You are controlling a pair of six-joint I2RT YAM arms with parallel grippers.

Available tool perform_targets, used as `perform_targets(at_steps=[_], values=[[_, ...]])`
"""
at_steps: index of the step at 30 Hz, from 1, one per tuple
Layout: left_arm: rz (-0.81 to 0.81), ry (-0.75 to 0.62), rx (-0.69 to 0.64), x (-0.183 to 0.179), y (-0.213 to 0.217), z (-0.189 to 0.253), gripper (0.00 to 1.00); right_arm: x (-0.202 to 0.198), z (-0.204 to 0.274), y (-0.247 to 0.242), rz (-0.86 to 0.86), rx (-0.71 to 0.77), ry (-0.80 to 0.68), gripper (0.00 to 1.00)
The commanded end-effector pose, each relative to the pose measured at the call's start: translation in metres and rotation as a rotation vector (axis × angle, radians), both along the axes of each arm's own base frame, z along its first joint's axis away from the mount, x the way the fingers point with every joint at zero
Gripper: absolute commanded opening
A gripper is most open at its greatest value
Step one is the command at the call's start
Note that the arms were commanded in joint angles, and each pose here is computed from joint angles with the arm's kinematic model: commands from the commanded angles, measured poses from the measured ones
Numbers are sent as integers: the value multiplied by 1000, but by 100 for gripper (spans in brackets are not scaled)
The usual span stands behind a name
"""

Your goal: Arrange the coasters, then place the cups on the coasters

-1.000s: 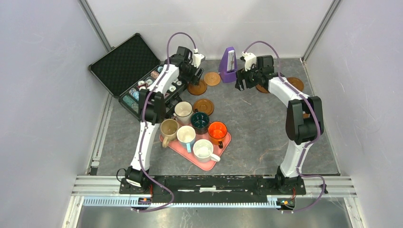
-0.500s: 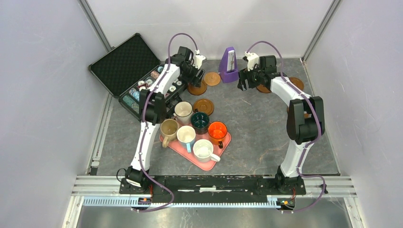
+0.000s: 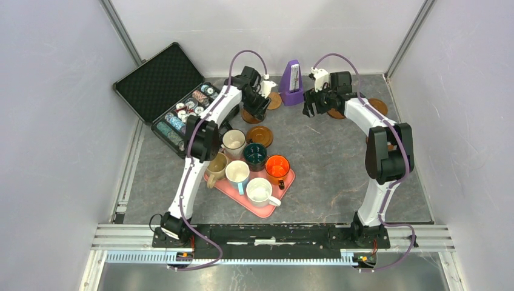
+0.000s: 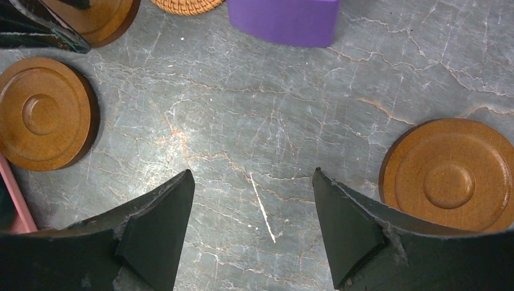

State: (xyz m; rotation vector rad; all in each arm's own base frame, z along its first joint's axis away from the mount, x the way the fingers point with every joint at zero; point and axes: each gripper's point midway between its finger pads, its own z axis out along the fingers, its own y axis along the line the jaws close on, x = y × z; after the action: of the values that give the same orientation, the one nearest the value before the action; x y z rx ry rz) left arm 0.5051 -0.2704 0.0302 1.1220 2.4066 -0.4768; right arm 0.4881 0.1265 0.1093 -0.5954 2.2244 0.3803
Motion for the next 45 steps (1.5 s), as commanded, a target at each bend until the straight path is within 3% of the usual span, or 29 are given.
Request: perform_targets(at_steps=[1, 15, 21, 29, 38, 45], values=[[-64, 130, -66, -45, -28, 10, 52, 4, 35, -3, 12, -7, -84, 78], [-275, 117, -204, -111, -141, 35, 56, -32, 13, -53, -84, -81, -13, 79], [-319, 69, -331, -121, -168, 83, 62, -41, 3, -73, -146, -101, 0, 79], [-176, -63, -469, -81, -104, 181, 81, -52, -4, -49, -61, -63, 27, 78], [-42, -112, -466, -77, -32, 209, 93, -139, -42, 3, 223, -148, 66, 80], [20, -150, -436, -82, -4, 210, 99, -148, -66, 16, 223, -219, 82, 81]])
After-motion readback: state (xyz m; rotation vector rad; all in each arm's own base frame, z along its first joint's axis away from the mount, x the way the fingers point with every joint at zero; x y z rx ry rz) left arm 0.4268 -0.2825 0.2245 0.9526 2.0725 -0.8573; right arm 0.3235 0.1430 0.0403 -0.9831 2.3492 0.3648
